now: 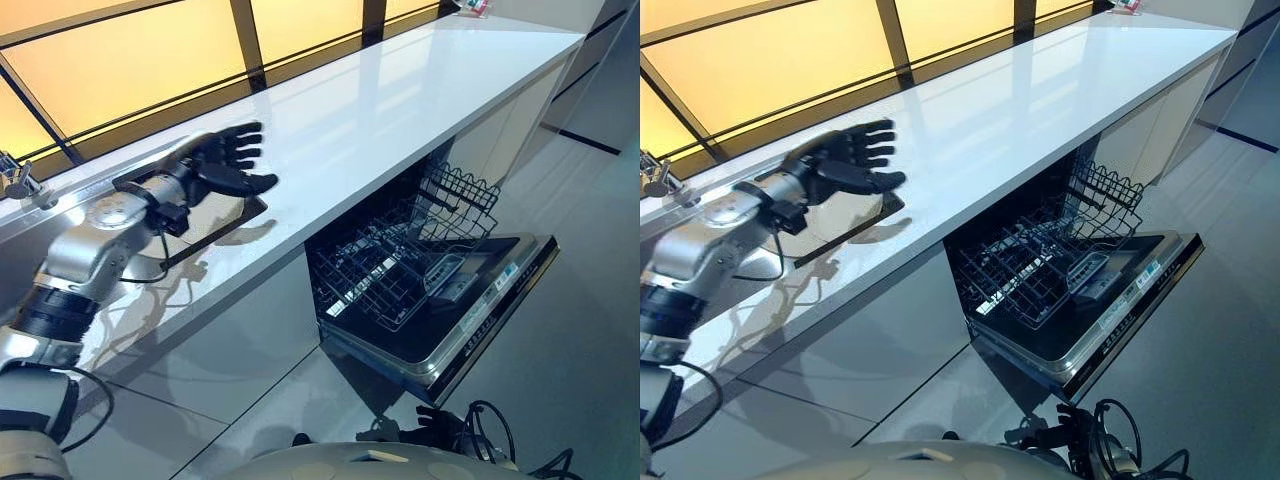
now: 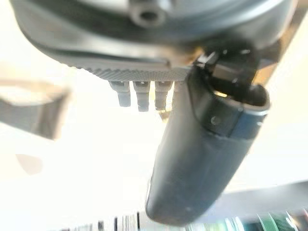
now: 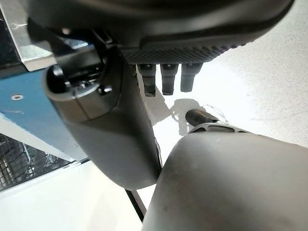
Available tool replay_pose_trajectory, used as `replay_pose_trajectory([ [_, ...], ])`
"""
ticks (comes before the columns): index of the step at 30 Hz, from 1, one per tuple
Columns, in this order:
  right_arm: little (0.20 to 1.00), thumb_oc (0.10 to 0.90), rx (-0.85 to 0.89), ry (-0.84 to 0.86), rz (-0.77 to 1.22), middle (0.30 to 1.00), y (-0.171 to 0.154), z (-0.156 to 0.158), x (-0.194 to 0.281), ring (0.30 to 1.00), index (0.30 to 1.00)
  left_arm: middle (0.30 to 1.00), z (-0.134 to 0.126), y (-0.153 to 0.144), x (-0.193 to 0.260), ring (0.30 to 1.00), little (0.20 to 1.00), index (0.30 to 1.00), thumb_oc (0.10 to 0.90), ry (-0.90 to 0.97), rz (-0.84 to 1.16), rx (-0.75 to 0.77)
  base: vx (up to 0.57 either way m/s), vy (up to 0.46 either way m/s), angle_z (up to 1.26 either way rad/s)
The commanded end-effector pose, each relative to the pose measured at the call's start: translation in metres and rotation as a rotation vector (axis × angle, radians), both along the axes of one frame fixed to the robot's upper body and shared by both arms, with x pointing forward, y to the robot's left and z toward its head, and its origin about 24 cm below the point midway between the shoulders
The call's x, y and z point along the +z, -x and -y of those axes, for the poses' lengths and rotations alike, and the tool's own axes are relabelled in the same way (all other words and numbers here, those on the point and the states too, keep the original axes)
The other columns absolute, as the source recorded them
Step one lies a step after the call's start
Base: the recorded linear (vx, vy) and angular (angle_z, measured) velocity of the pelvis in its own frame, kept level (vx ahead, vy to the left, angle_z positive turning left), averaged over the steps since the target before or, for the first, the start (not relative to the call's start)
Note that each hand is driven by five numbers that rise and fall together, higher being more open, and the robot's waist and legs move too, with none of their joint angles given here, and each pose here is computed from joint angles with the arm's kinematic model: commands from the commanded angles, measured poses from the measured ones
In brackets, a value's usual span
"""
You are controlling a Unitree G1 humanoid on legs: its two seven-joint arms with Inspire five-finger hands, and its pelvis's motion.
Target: Pick up plates and place into dishwasher.
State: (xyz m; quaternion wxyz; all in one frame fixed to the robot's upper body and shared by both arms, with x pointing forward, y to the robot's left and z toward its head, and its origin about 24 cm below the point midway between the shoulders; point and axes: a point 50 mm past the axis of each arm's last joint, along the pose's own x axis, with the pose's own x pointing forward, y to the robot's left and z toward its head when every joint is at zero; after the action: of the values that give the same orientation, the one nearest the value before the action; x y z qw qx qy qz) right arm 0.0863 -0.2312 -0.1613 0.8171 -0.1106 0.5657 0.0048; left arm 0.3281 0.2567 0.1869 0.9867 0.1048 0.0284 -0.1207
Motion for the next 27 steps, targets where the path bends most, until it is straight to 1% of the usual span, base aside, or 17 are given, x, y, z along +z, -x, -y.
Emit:
replay_pose_trajectory([
  [1,0.900,0.800,0.040,-0.003,-0.066,0.900,0.018,-0.004,-0.005,0.900,0.900,0.900,-0.025,0.006,0.135,0.900,0.900,0.900,0.800,-0.107,0.507,0.140,0.09,0.097,0.05],
  [3,0.900,0.800,0.032,0.007,-0.068,0.900,0.019,0.001,-0.004,0.900,0.900,0.900,-0.040,0.006,0.145,0.900,0.900,0.900,0.800,-0.195,0.508,0.208,0.12,0.127,0.11],
  [7,0.900,0.800,0.017,0.034,-0.050,0.900,0.021,0.006,-0.002,0.900,0.900,0.900,-0.053,0.007,0.152,0.900,0.900,0.900,0.800,-0.249,0.480,0.259,0.11,0.141,0.12],
  [14,0.900,0.800,0.017,0.055,-0.035,0.900,0.021,0.014,0.001,0.900,0.900,0.900,-0.057,0.008,0.165,0.900,0.900,0.900,0.800,-0.436,0.520,0.317,-0.02,0.111,0.09],
  [21,0.900,0.800,0.026,0.067,0.026,0.900,0.008,0.022,0.006,0.900,0.900,0.900,-0.059,0.010,0.187,0.900,0.900,0.900,0.800,-0.497,0.604,0.404,-0.07,0.057,-0.04],
  [27,0.900,0.800,0.033,0.070,0.064,0.900,-0.001,0.024,0.010,0.900,0.900,0.900,-0.072,0.011,0.195,0.900,0.900,0.900,0.800,-0.525,0.612,0.476,-0.05,0.043,0.02],
])
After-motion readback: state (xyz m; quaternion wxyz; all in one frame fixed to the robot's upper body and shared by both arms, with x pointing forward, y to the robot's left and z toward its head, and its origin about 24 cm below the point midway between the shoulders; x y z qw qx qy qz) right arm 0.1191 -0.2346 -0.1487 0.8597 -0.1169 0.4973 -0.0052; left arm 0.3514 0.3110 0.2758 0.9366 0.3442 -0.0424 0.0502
